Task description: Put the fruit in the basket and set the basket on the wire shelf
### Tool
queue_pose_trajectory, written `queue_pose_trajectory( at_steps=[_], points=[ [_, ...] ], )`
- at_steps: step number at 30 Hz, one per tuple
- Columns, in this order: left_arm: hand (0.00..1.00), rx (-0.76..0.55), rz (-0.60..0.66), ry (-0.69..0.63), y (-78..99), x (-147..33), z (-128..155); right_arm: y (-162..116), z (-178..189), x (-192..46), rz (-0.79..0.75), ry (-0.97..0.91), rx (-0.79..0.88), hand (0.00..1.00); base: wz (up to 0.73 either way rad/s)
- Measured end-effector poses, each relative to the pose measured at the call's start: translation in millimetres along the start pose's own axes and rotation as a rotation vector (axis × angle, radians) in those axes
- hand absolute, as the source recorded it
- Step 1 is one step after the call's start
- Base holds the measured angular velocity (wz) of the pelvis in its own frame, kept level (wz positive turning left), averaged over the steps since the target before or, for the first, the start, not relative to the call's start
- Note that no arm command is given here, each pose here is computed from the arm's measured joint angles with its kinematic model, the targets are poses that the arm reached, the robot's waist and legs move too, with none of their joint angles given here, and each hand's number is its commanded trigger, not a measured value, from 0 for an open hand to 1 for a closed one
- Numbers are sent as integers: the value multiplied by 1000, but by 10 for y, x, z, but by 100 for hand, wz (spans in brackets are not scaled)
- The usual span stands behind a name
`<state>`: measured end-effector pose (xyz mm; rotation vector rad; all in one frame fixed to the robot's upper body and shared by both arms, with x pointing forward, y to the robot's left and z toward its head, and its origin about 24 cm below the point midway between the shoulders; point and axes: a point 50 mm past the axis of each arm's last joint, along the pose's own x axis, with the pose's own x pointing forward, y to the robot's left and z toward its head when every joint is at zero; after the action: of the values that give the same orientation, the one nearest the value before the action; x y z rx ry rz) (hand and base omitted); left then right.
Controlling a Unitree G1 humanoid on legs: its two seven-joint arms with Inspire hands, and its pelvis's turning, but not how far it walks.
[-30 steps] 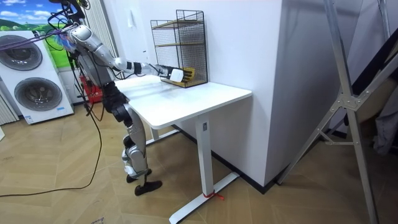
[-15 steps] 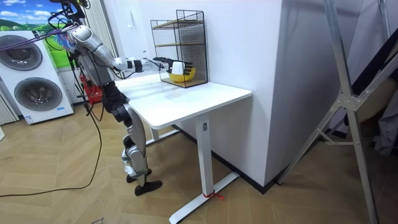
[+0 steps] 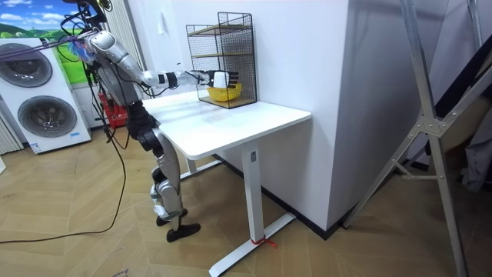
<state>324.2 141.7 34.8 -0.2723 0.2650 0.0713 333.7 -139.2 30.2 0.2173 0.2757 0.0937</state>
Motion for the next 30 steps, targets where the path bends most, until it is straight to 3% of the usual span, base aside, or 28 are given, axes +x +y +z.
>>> queue_pose_trajectory(
  at_steps=[10, 17, 30],
  points=[
    [0, 36, -5, -117, 46, -113, 210, 27, 301, -117, 48, -144, -27, 0, 2],
    [0, 33, -2, -111, 104, -241, 108, -60, 67, -286, 40, -107, -20, 0, -1],
    [0, 19, -45, -167, 99, -480, 50, -88, -10, -668, 65, -183, -33, 0, 0]
  ],
)
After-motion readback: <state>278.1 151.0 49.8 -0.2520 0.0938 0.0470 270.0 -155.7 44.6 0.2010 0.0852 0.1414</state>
